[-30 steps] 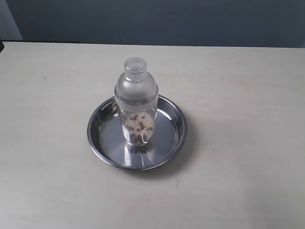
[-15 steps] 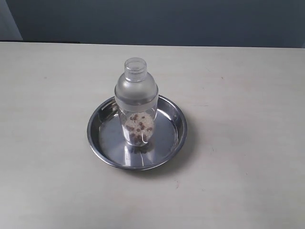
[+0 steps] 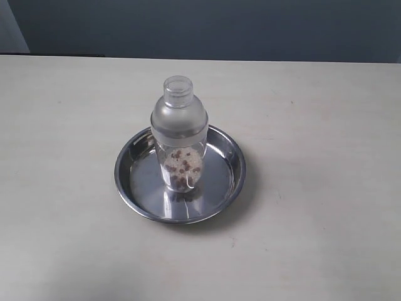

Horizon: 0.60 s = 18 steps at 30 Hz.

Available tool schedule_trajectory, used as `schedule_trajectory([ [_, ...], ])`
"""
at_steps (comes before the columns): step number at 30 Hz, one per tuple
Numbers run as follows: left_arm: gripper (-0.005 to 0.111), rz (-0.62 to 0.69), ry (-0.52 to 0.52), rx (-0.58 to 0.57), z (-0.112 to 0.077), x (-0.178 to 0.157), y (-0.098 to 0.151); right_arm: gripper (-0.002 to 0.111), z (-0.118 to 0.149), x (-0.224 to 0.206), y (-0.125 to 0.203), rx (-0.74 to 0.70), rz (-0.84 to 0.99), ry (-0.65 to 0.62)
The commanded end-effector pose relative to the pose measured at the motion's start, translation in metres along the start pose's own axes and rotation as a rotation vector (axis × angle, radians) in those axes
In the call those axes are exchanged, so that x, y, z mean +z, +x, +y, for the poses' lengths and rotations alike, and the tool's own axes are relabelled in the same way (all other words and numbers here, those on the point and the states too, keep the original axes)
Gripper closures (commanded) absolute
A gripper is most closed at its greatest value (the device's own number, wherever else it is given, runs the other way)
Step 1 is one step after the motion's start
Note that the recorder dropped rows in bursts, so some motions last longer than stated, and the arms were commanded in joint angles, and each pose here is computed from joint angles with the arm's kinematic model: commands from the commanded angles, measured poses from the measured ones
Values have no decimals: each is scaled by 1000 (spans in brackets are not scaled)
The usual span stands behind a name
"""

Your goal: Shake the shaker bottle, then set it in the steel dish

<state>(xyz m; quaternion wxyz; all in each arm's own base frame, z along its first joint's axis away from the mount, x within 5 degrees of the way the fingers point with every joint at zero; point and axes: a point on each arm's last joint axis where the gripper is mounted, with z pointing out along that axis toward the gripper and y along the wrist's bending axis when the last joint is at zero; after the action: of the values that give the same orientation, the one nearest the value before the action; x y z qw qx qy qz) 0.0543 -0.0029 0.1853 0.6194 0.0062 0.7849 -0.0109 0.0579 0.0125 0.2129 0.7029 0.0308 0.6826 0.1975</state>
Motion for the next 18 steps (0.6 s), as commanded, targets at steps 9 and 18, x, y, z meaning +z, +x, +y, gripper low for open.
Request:
schedule_trajectory([
  [9, 106, -92, -24, -89, 2, 0, -7, 109, 0, 0, 0, -5, -1, 3],
  [18, 106, -100, -25, -86, 3, -1, -8, 109, 0, 0, 0, -5, -1, 3],
])
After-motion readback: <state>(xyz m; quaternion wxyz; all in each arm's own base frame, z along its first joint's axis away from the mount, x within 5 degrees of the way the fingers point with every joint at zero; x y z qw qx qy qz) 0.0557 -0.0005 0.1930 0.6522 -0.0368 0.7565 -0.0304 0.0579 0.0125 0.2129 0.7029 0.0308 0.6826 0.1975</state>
